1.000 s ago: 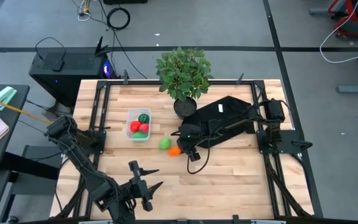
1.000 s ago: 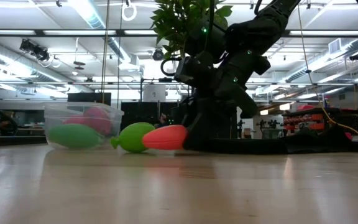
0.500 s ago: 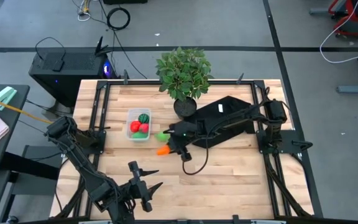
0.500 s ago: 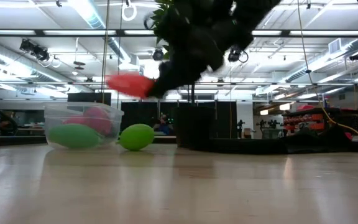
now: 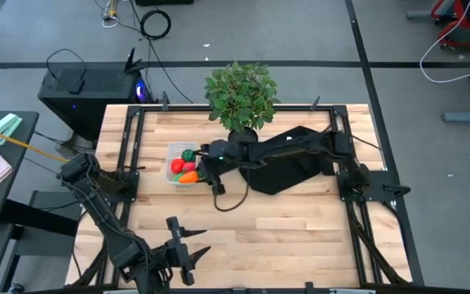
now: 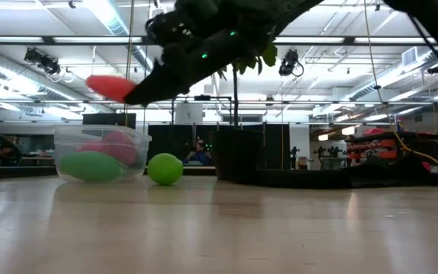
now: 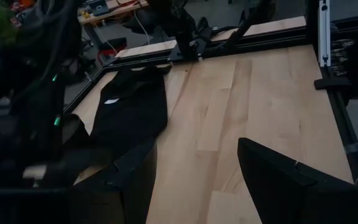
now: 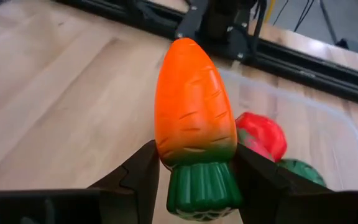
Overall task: Pick and placing Produce into tupperware
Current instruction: Put the carrot into the bin, then put the melon into the bin
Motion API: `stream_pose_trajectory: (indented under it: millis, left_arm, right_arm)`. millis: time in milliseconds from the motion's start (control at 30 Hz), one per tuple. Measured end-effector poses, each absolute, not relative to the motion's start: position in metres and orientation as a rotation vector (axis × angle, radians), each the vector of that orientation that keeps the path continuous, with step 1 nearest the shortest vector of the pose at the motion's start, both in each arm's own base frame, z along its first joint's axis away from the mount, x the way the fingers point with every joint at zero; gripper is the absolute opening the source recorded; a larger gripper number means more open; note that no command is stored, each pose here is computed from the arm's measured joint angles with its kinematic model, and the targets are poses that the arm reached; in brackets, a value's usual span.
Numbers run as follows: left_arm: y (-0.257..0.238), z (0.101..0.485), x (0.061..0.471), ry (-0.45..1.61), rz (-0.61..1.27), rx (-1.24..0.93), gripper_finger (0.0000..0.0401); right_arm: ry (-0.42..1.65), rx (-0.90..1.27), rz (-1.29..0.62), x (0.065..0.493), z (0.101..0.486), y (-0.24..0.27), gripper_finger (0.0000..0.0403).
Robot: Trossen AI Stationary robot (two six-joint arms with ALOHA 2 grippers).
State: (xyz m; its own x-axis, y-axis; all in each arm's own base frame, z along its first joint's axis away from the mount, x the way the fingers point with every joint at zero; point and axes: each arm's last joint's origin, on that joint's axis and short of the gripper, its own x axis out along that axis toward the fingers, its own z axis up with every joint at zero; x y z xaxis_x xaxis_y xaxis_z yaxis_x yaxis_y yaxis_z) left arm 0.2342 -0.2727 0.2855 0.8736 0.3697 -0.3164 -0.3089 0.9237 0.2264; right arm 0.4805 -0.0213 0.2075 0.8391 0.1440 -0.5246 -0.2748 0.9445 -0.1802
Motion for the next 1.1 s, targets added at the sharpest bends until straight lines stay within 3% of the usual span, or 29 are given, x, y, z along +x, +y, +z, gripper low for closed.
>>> stream_pose_trajectory:
  millis: [400,633,1100]
  left_arm:
    - [-0.278,0.288,0.23,0.348,0.333,0.186,0.0231]
    - [-0.279,0.288,0.229,0.345,0.332,0.196,0.0231]
    - [-0.279,0.288,0.229,0.345,0.333,0.196,0.0231]
  right_arm:
    - [0.548,-0.307,0.199,0.534,0.204,-0.037,0.0174]
    - [0.615,-0.356,0.014,0.544,0.197,-0.063,0.0176]
    - [0.656,-0.391,-0.026,0.54,0.204,-0.054,0.0241]
